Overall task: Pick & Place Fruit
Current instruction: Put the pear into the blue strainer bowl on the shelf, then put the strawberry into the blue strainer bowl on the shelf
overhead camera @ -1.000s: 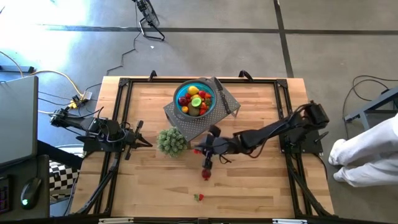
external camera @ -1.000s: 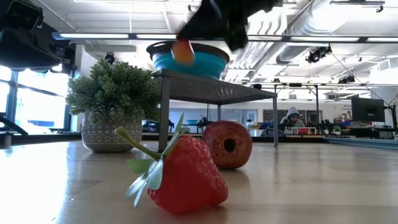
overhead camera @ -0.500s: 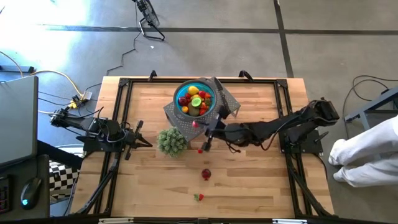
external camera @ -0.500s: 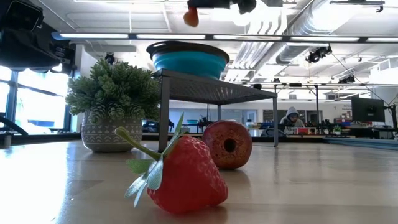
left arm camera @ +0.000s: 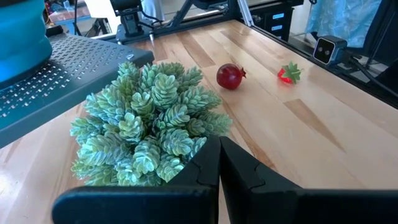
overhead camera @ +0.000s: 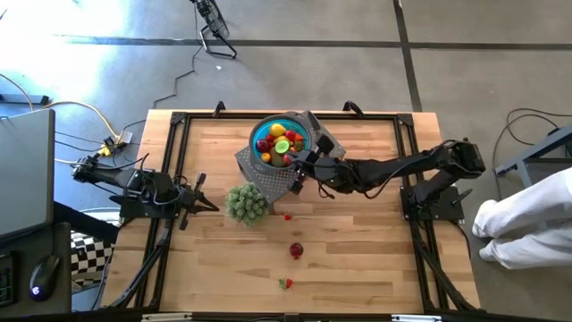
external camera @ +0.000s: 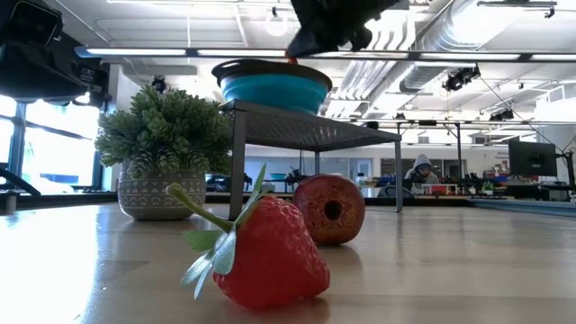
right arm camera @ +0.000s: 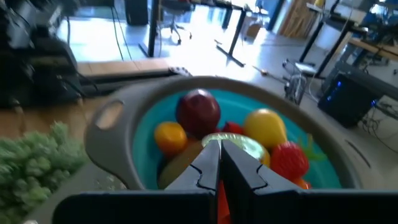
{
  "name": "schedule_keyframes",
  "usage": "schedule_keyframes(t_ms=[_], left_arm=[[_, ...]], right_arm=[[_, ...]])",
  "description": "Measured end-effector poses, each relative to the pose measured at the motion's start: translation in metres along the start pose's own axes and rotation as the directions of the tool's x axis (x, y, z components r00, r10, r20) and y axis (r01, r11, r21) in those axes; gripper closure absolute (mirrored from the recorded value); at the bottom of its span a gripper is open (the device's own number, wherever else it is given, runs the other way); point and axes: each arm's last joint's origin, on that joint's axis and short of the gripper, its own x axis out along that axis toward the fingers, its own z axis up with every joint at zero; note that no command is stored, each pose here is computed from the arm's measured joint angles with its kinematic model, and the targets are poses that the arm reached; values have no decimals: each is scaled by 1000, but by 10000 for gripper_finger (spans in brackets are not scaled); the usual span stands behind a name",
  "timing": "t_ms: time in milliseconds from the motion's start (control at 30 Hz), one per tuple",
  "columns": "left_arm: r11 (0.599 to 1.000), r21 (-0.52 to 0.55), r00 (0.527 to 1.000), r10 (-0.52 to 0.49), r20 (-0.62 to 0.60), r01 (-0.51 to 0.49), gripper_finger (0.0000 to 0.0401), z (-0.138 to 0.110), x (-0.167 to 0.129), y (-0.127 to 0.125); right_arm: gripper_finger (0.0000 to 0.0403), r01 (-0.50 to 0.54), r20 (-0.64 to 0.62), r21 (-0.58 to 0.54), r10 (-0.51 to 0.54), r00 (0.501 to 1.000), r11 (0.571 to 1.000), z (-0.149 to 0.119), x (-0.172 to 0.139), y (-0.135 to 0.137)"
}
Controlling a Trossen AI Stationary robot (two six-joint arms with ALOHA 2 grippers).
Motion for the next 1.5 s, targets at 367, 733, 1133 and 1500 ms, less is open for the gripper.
schedule_keyframes(t_ms=[367,733,1133,1500], left_arm=[[1000,1,1000,0,-1,0,399,0,0,0],[1000,1,1000,-1,-2,1,399,0,0,0],[1000,1,1000,-1,-8,1,399,-1,0,0],[1000,1,1000,-1,-7,1,399,-1,0,0]], right_arm=[[380,12,-27,2,-12,1000,1000,-3,2,-3],[246,-41,66,-26,43,997,999,7,-10,12],[271,-222,91,-64,227,970,973,8,-61,56],[282,-355,-55,124,364,930,927,-12,-87,77]])
